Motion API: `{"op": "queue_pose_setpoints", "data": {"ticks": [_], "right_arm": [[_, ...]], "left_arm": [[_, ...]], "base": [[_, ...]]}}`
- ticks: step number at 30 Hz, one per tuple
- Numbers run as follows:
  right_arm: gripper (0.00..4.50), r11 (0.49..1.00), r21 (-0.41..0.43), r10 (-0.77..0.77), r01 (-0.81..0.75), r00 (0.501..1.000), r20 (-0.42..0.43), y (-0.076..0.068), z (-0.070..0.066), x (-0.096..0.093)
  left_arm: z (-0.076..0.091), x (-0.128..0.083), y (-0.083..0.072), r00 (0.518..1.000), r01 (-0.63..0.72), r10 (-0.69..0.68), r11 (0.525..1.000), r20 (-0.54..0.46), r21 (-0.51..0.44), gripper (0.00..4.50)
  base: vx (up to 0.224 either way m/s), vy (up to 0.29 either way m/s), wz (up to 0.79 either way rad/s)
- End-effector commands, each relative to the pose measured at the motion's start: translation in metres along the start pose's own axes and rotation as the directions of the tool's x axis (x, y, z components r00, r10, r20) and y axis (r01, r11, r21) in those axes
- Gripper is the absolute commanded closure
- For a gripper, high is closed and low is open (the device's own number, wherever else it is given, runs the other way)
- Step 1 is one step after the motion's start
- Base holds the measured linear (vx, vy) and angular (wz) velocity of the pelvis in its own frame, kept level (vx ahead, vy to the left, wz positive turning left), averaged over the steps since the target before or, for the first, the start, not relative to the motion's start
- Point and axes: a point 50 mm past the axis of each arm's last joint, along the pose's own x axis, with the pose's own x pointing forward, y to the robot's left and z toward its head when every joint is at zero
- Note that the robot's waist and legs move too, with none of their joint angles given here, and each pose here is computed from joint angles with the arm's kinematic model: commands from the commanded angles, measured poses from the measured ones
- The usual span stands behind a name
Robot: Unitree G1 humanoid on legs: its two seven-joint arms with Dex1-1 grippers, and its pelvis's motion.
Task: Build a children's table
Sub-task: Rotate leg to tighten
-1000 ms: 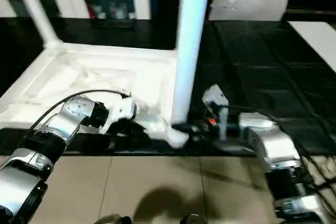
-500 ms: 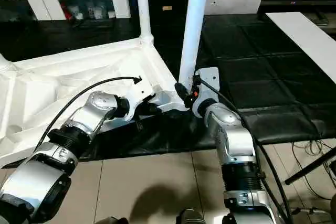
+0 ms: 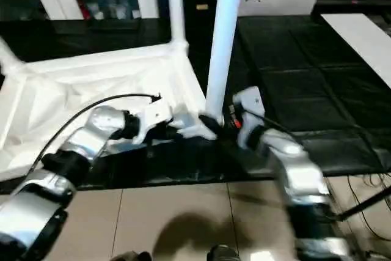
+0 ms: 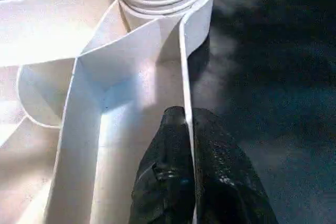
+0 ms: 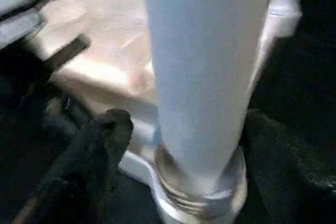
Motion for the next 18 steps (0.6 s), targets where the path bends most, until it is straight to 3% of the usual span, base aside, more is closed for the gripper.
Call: {"op": "queue_pose_setpoints", "data": {"ticks": [1, 3, 6, 11, 18], "right_arm": [[0.7, 0.99, -0.054, 0.13, -0.131, 0.991, -0.011, 0.006, 0.001, -0.004], [0.7, 0.986, -0.059, 0.158, -0.159, 0.987, -0.016, 0.007, 0.001, -0.006], [0.7, 0.946, -0.053, 0.32, -0.321, 0.947, -0.025, 0.01, 0.003, -0.013], [1.14, 0.867, -0.003, 0.496, -0.497, 0.865, -0.072, 0.015, 0.001, -0.018], [1.76, 0.795, 0.049, 0.606, -0.605, 0.787, -0.118, 0.015, -0.002, -0.023]], "left_arm": [[0.002, 0.001, -0.01, 0.991, 0.127, -0.129, 0.99, 0.028, 0.068, 4.5], [0.002, 0.0, -0.01, 0.989, 0.142, -0.144, 0.987, 0.028, 0.072, 4.5], [0.0, -0.007, -0.015, 0.971, 0.236, -0.239, 0.965, 0.014, 0.117, 4.5], [-0.001, -0.012, -0.02, 0.944, 0.328, -0.328, 0.93, -0.025, 0.164, 4.5], [-0.003, -0.017, -0.018, 0.937, 0.35, -0.347, 0.918, -0.05, 0.185, 4.5]], "base": [[0.0, 0.0, 0.0], [0.0, 0.0, 0.0], [0.0, 0.0, 0.0], [0.0, 0.0, 0.0], [0.0, 0.0, 0.0]]}}
